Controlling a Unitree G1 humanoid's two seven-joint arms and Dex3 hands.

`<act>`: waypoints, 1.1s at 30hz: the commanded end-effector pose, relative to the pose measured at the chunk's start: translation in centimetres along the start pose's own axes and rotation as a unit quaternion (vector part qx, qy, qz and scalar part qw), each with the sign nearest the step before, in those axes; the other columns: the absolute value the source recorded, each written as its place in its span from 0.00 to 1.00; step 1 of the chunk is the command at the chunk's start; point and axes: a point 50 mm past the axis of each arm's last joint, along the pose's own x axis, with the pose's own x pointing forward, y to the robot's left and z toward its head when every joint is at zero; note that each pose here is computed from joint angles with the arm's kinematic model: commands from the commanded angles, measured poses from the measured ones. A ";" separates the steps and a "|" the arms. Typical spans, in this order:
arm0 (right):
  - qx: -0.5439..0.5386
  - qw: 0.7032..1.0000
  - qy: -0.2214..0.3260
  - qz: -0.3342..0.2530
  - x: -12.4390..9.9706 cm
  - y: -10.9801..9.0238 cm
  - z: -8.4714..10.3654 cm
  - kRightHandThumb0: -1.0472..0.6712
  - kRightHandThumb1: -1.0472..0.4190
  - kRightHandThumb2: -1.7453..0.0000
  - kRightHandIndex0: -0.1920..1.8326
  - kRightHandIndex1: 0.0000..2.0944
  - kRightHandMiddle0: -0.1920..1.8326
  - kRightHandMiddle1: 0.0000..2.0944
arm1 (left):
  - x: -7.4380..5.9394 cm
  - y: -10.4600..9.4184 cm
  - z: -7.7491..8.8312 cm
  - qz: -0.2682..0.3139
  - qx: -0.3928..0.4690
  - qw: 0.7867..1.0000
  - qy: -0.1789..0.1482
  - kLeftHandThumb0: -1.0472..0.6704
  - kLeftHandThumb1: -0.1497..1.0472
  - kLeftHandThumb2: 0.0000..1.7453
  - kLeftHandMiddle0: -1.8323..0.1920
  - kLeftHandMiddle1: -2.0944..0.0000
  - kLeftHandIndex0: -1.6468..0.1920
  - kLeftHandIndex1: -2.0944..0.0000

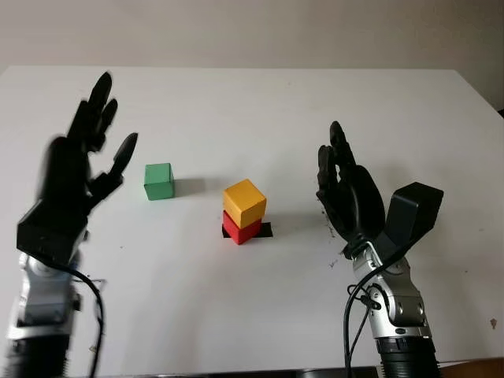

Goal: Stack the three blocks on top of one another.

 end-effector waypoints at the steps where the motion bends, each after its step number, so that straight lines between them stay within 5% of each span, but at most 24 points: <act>1: -0.010 1.000 -0.016 -0.001 -0.1 -0.5 0.7 0.23 0.00 0.59 0.00 0.00 0.00 0.00 | 0.9 1.2 0.8 -0.025 0.065 0.997 -0.010 0.25 0.98 0.07 0.72 0.98 0.66 0.96; 10: -0.018 1.000 -0.016 -0.009 0.1 -1.0 0.9 0.23 0.00 0.60 0.00 0.00 0.00 0.00 | 3.0 2.4 1.2 -0.158 0.194 0.968 0.031 0.20 0.95 0.03 0.79 0.99 0.66 0.97; 16: -0.014 1.000 -0.019 -0.013 0.2 -1.1 1.0 0.24 0.00 0.61 0.00 0.00 0.00 0.00 | 3.9 1.2 0.9 -0.218 0.266 0.937 0.057 0.15 0.96 0.03 0.84 0.99 0.67 0.98; 33: -0.022 0.999 -0.020 -0.016 0.1 -1.3 1.0 0.22 0.00 0.63 0.00 0.00 0.00 0.00 | 3.3 -2.8 -1.2 -0.264 0.335 0.903 0.048 0.10 0.99 0.04 0.88 0.98 0.71 0.99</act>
